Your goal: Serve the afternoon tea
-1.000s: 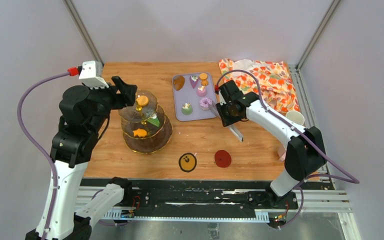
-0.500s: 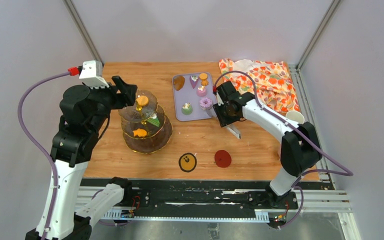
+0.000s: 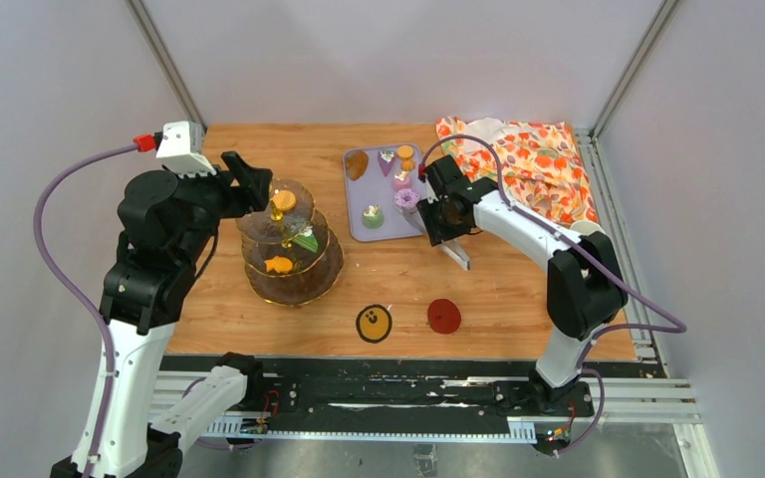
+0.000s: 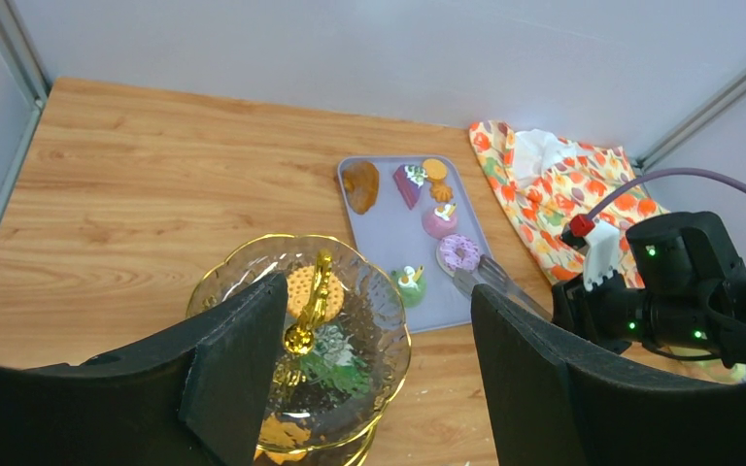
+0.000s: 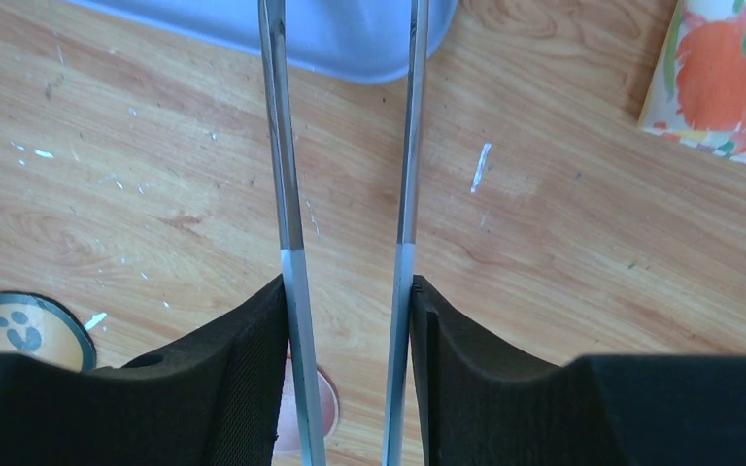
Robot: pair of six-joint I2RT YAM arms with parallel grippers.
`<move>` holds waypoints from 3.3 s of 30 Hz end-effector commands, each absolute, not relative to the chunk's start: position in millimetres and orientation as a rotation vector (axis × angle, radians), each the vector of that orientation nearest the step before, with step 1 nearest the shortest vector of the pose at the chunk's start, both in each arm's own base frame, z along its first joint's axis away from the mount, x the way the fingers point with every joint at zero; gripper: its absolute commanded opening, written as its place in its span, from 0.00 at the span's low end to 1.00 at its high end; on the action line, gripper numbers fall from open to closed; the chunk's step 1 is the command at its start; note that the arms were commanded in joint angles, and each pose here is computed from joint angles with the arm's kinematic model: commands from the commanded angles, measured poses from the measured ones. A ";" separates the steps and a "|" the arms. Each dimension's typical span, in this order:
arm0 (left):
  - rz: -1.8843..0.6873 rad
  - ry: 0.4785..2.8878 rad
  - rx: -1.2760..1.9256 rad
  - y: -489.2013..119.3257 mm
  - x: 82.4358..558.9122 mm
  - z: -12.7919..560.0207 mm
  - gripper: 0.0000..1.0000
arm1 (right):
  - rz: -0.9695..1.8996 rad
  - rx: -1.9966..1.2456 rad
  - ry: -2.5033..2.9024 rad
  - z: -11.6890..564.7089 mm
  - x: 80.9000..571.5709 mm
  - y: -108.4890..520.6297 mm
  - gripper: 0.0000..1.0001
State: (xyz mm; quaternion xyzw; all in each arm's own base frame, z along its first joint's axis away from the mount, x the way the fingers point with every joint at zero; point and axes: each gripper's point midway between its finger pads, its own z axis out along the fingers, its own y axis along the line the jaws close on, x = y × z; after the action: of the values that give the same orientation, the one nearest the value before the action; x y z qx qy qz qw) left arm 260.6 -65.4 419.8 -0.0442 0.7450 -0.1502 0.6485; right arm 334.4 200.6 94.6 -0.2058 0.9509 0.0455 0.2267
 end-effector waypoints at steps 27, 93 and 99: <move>-0.330 1.658 -0.100 -62.3 257.2 432.3 0.74 | 0.116 -0.451 2.592 91.7 386.1 213.3 0.44; -0.272 1.630 -0.178 -43.6 245.1 434.1 0.74 | 0.694 -1.328 1.927 317.3 197.0 347.0 0.08; -0.273 1.630 -0.178 -43.7 244.8 434.4 0.74 | 0.692 -1.345 1.929 314.7 195.5 350.6 0.22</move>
State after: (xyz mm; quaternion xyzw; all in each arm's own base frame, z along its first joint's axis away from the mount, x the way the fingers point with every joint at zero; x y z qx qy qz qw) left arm 247.2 -44.2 425.3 -0.0774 0.7344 -0.1180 0.6638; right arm 202.2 343.2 300.8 -0.5024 0.7588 0.2537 0.3278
